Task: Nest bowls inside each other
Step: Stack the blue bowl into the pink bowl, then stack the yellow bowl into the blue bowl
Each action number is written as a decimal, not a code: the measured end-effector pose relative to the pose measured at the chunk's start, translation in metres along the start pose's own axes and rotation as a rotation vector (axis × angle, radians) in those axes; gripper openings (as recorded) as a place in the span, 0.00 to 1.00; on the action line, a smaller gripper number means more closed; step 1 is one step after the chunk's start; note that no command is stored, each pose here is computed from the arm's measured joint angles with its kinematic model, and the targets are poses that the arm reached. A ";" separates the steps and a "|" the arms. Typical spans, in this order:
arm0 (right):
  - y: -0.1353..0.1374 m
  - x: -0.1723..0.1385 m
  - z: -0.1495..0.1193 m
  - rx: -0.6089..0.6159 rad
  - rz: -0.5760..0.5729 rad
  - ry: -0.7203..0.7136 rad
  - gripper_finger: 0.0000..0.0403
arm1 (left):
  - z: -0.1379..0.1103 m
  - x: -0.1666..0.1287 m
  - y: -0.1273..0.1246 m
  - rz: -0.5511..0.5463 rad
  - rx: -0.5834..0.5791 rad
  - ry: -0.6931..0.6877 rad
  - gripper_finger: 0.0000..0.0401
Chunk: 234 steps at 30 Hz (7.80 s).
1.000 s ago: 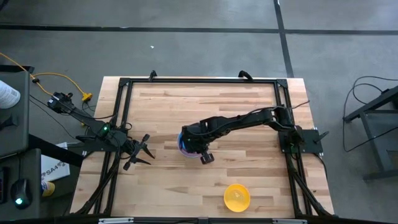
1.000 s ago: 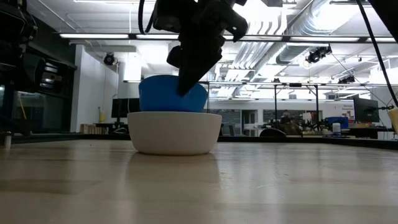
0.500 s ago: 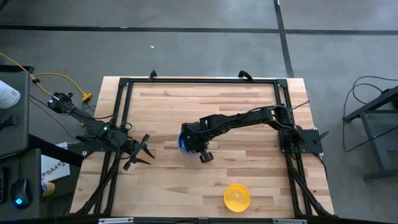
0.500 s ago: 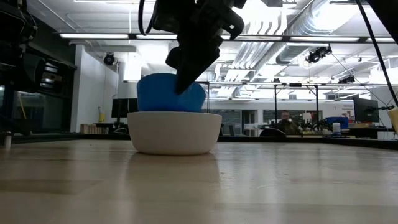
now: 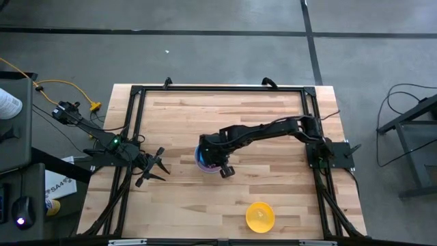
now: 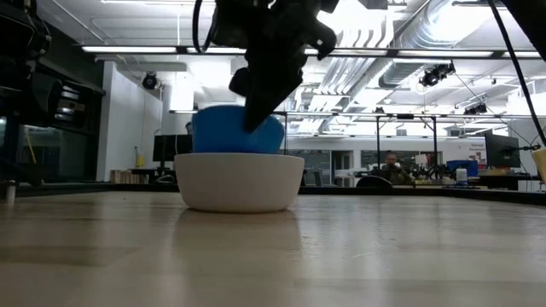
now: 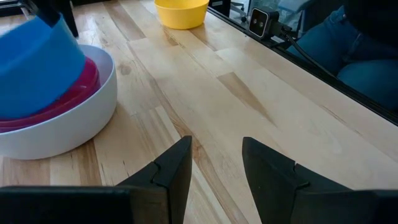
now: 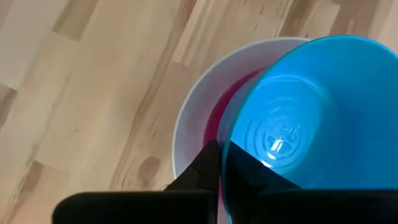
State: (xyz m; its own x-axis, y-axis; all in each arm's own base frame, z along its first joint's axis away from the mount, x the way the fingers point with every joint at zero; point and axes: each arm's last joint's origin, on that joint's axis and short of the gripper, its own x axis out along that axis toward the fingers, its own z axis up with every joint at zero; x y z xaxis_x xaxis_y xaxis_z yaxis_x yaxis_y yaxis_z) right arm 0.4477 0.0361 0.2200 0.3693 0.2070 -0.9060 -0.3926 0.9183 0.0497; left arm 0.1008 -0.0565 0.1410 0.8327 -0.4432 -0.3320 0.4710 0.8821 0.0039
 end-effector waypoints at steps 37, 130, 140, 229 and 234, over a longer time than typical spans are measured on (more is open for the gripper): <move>-0.008 0.017 -0.008 -0.076 -0.202 0.137 0.06 | 0.000 0.000 0.000 -0.001 0.000 0.000 0.35; 0.083 -0.010 0.002 0.440 -0.326 0.108 0.07 | 0.000 0.000 0.000 0.000 0.000 0.000 0.35; 0.115 -0.026 0.001 0.595 -0.318 0.085 0.07 | 0.000 0.000 0.000 0.000 0.000 0.000 0.35; 0.213 -0.028 -0.080 0.891 -0.083 0.249 0.07 | 0.000 0.000 0.000 0.000 0.000 0.000 0.35; 0.210 -0.020 -0.097 0.915 -0.058 0.281 0.07 | 0.000 0.000 0.000 -0.001 0.000 0.000 0.35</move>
State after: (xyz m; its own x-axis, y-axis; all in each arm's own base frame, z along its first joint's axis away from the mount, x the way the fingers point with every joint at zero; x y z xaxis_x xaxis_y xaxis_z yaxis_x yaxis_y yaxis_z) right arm 0.2760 0.1924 0.2081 0.1057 0.1735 -0.9791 0.4740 0.8568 0.2030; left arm 0.1008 -0.0565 0.1410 0.8324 -0.4437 -0.3321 0.4716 0.8818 0.0038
